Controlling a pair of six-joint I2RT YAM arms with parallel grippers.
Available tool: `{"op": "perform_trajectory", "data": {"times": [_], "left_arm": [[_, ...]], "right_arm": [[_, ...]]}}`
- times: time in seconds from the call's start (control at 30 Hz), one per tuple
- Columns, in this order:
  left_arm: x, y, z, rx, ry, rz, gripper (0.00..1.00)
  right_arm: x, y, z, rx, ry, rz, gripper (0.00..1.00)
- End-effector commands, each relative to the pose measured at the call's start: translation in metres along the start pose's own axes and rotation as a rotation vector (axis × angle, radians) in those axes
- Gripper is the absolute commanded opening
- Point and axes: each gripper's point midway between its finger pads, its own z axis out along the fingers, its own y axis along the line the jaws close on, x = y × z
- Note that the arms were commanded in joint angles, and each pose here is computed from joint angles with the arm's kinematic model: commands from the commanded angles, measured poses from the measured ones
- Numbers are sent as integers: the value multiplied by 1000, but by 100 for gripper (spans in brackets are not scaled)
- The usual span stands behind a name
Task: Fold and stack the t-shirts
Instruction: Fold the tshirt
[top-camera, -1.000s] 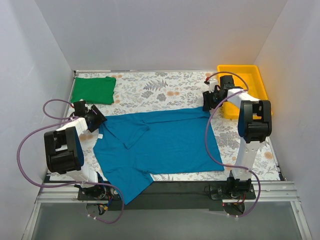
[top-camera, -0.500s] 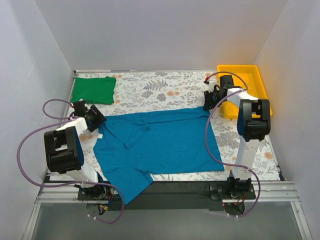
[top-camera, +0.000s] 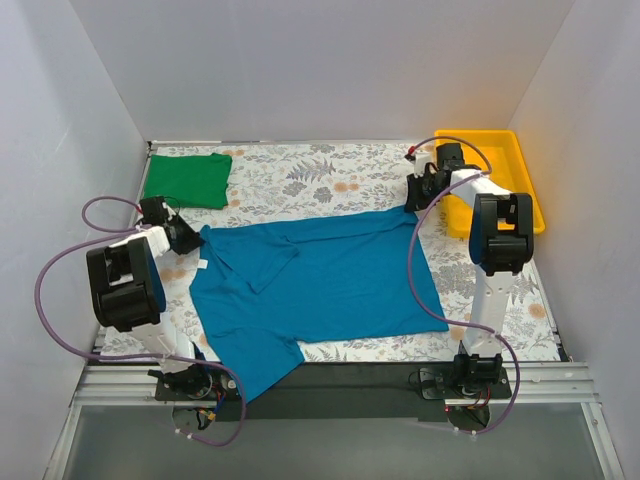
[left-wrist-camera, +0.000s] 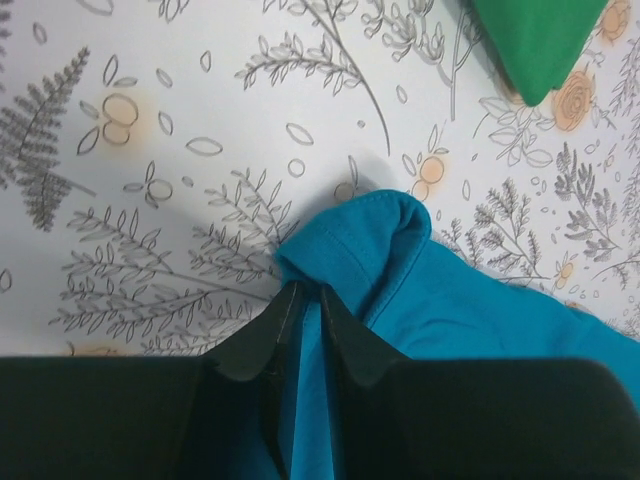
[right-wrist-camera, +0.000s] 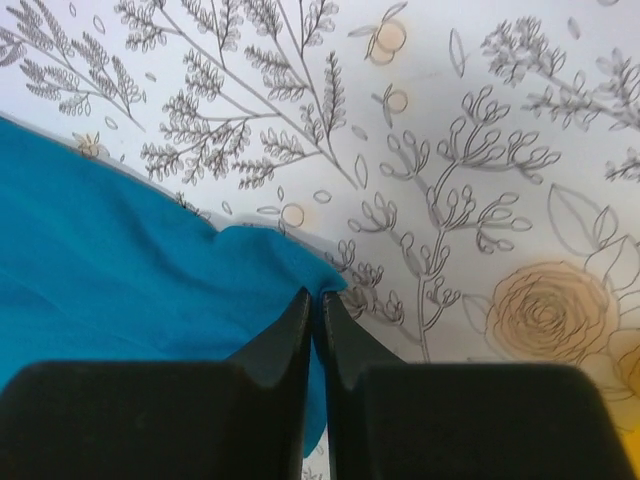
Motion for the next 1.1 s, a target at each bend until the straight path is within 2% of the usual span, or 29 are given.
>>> {"op": "perform_trajectory", "data": {"times": [0.0, 0.2, 0.5, 0.8, 0.93, 1.07], "left_arm": [[-8, -4, 6, 13, 7, -1, 12], [-13, -2, 21, -5, 36, -26, 9], [-36, -3, 31, -22, 4, -47, 7], [-30, 15, 23, -62, -8, -83, 5], [-31, 16, 14, -57, -29, -87, 10], [-50, 1, -12, -20, -113, -84, 25]], "right_arm": [[-24, -5, 0, 7, -41, -15, 12], [-66, -21, 3, 66, -98, -40, 11], [-129, -43, 9, 138, -212, -50, 10], [-126, -46, 23, 144, -199, -51, 11], [-129, -43, 16, 138, -208, -62, 25], [-136, -33, 2, 122, -225, -96, 37]]}}
